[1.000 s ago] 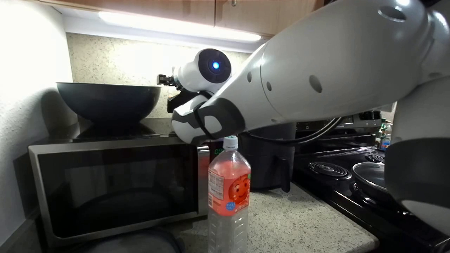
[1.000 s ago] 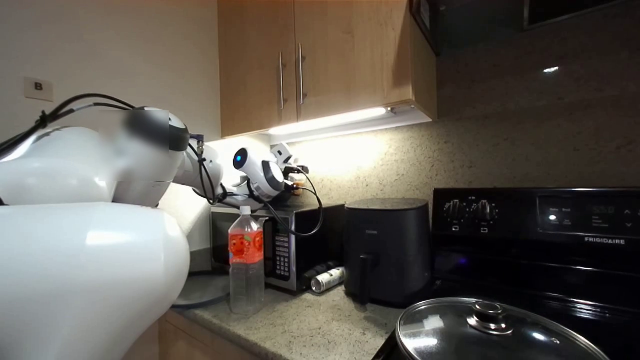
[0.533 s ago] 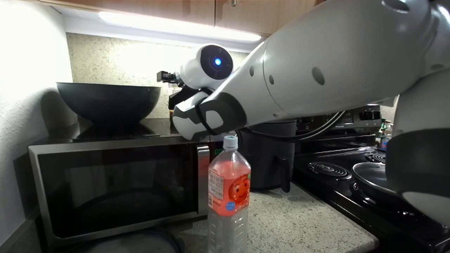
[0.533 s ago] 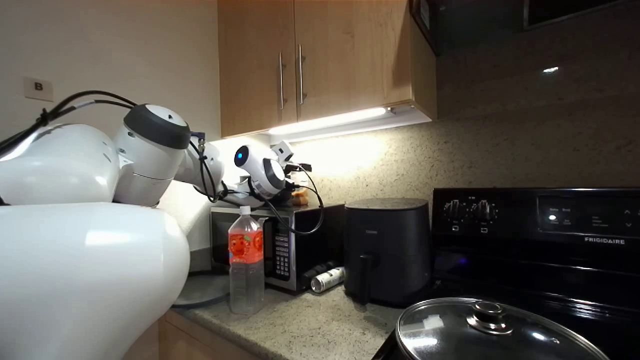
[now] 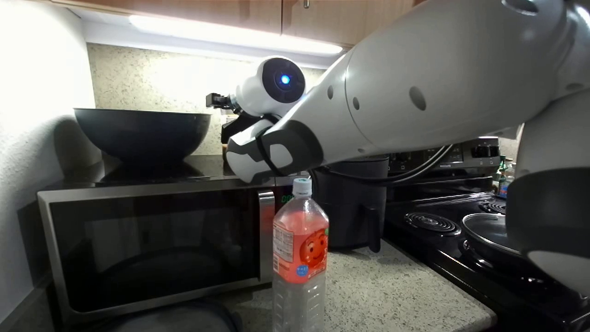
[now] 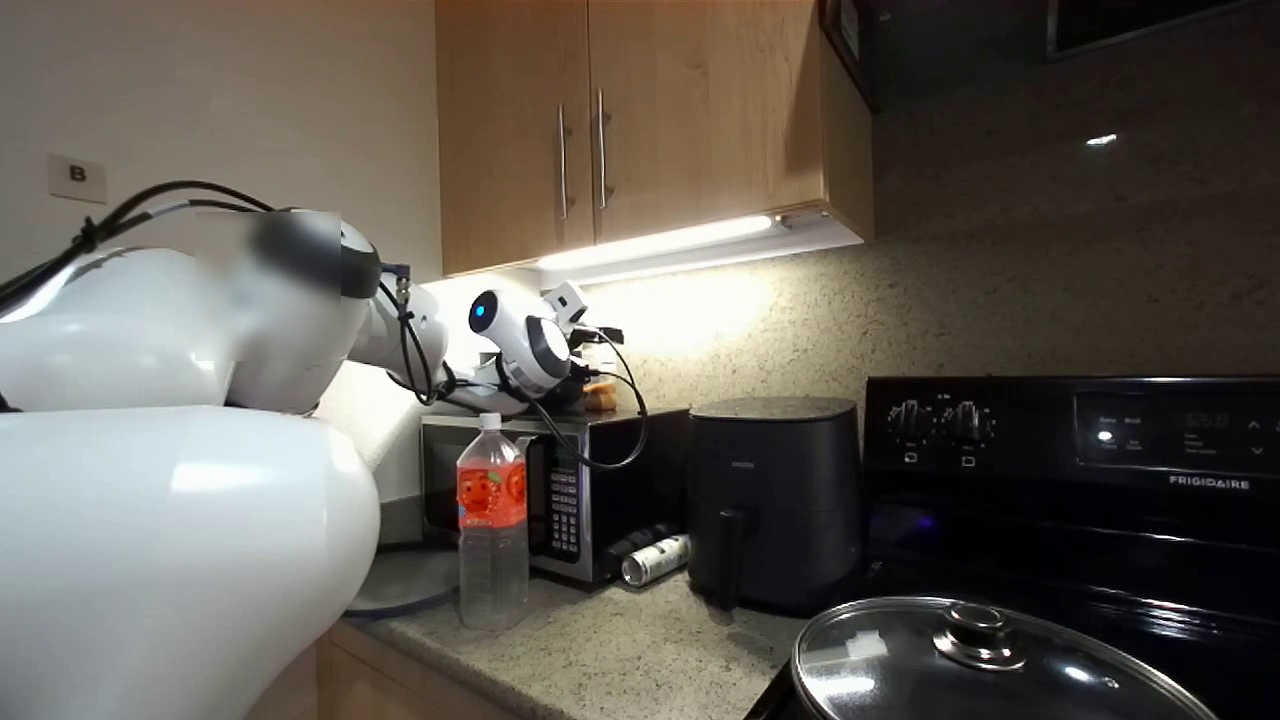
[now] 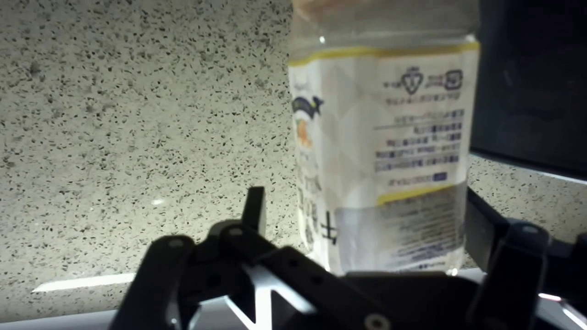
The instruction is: Put the right bottle on the top of the microwave
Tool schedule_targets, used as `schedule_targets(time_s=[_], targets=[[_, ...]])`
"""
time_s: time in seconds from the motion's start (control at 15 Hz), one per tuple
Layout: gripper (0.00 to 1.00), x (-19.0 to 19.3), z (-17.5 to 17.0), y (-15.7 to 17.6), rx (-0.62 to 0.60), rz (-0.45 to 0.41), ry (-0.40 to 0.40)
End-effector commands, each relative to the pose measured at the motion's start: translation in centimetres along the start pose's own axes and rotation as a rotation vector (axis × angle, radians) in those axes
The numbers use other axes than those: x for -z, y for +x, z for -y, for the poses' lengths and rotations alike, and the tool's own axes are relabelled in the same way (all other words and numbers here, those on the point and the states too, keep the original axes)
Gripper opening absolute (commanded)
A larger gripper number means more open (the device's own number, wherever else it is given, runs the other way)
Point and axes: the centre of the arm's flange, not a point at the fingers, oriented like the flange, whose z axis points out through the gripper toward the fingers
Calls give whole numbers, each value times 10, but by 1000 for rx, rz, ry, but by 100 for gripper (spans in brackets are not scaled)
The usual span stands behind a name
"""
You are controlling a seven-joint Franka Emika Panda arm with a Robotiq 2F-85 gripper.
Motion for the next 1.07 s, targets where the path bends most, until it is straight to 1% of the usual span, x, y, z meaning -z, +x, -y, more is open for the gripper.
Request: schedule_targets(time_s=[0.0,0.4,0.47,0.6,0.67,0.8,1.0], targets=[[100,0,0,0,0,0,0],[100,0,0,0,0,0,0],[100,8,-1,-3,20,13,-18],[100,30,-2,-11,19,27,-59],[100,43,-3,-13,25,30,-94],[100,63,-7,-13,36,25,-150],[100,90,-8,-6,54,24,-213]])
